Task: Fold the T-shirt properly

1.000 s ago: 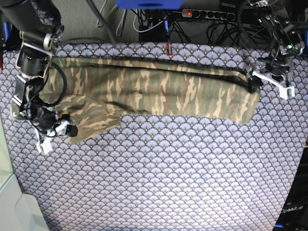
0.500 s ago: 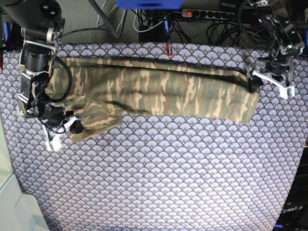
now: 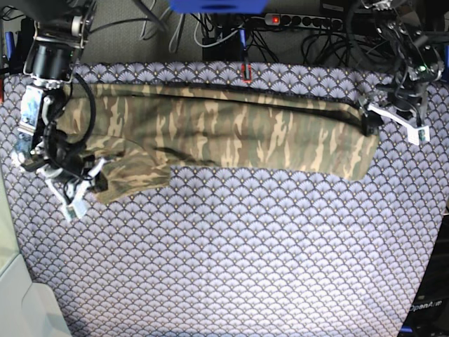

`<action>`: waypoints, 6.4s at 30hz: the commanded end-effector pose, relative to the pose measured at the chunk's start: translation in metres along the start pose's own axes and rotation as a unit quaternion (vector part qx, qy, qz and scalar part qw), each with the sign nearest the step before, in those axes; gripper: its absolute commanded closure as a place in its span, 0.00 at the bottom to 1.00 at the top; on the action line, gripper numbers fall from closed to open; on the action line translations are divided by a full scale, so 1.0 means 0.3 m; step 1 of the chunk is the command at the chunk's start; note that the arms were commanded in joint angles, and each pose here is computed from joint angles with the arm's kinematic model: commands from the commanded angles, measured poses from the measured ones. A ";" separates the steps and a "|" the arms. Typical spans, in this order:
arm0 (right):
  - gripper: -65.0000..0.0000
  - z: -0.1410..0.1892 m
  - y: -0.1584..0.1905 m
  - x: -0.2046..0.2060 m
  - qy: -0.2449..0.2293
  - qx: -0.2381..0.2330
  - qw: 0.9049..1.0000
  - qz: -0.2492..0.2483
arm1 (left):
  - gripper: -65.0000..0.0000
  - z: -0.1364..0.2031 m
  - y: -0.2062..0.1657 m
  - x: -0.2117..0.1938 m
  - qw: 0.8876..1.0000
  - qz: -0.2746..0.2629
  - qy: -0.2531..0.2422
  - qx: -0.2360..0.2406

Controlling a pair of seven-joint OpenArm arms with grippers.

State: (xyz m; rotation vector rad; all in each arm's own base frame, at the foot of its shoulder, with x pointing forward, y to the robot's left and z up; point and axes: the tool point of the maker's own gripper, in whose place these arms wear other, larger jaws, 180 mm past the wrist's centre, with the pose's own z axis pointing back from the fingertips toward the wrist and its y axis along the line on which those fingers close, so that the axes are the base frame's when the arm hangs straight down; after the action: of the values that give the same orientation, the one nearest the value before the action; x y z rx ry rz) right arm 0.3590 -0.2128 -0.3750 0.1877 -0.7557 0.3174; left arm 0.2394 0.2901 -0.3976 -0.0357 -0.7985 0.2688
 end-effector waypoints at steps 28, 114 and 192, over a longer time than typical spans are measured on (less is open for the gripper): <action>0.36 -0.031 -0.215 0.018 0.017 -0.014 0.994 -0.108 | 0.17 0.016 0.011 0.041 1.000 -0.007 -0.021 0.001; 1.00 0.423 0.065 -0.321 0.029 -0.098 0.993 -0.058 | 0.18 0.019 0.023 0.000 1.000 -0.004 -0.009 0.005; 0.44 0.452 0.043 -0.378 0.014 -0.132 0.981 -0.138 | 0.77 -0.148 -0.140 -0.081 0.990 0.065 0.062 -0.107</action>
State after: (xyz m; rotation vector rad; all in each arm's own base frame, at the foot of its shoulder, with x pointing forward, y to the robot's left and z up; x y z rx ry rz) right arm 0.1852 -0.2608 -0.3646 0.0438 -0.6930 -0.0555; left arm 0.2743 0.2490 -0.4316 -0.3121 -0.7622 0.3143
